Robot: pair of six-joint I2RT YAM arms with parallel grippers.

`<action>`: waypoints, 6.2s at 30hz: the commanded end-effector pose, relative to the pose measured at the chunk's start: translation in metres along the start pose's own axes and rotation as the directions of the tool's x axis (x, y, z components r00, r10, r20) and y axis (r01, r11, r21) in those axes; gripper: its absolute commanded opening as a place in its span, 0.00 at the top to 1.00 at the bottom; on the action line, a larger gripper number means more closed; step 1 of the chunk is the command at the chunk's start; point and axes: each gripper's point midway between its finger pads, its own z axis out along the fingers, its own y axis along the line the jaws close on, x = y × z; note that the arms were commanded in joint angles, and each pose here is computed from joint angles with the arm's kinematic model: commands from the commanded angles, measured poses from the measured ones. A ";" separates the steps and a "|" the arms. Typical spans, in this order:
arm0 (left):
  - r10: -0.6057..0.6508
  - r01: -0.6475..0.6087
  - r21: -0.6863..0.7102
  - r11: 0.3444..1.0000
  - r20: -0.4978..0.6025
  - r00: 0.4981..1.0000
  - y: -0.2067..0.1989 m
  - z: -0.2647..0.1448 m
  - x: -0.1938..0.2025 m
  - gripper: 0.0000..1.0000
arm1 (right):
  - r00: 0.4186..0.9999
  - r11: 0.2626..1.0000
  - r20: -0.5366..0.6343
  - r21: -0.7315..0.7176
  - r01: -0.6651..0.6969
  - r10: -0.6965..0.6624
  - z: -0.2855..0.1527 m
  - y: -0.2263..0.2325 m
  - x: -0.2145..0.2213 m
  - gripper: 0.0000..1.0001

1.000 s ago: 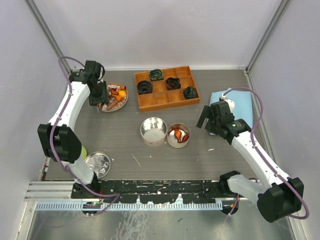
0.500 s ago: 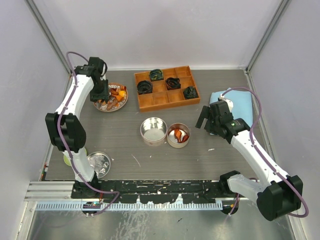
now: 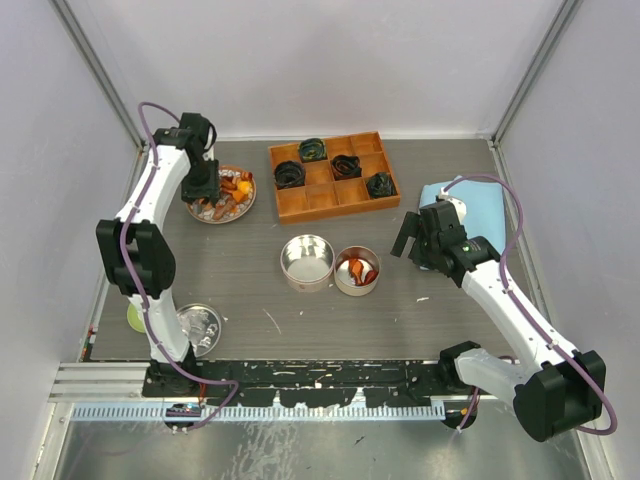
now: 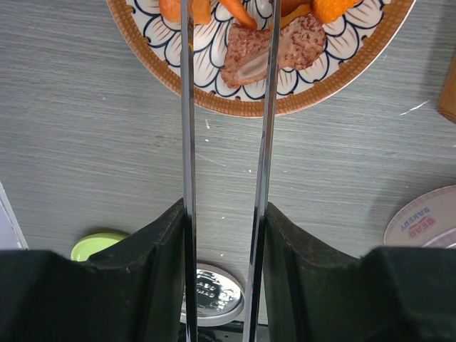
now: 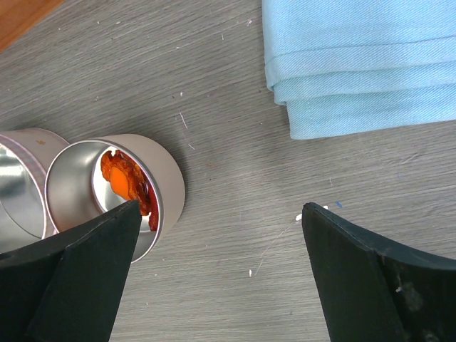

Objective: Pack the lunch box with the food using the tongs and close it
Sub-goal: Pick up the fake food from the plate, then place the fake food in the packing box, then pick up the fake food from the plate.

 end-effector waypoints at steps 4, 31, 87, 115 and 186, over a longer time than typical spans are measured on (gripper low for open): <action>0.029 -0.028 -0.025 0.999 0.026 0.999 0.008 -0.009 -0.009 0.58 | 0.998 0.999 0.067 -0.039 -0.007 0.009 -0.010 0.009 -0.020 0.00; 0.036 -0.036 -0.024 0.999 0.005 0.999 0.006 0.000 -0.012 0.56 | 0.998 0.998 0.065 -0.054 -0.008 0.012 -0.010 0.014 -0.023 0.00; -0.053 -0.011 0.418 0.909 0.142 0.988 -0.084 -0.107 0.038 0.70 | 0.997 0.995 0.058 -0.089 -0.042 0.047 -0.011 0.022 -0.023 0.00; 0.466 -0.453 0.502 0.737 0.107 0.878 -0.266 -0.130 0.224 0.70 | 0.997 0.995 0.061 -0.082 -0.048 0.053 -0.014 0.014 -0.015 0.00; -0.066 -0.005 0.326 0.945 0.206 0.976 -0.092 -0.102 0.044 0.55 | 0.998 0.996 0.056 -0.082 -0.036 0.041 -0.010 0.018 -0.019 0.00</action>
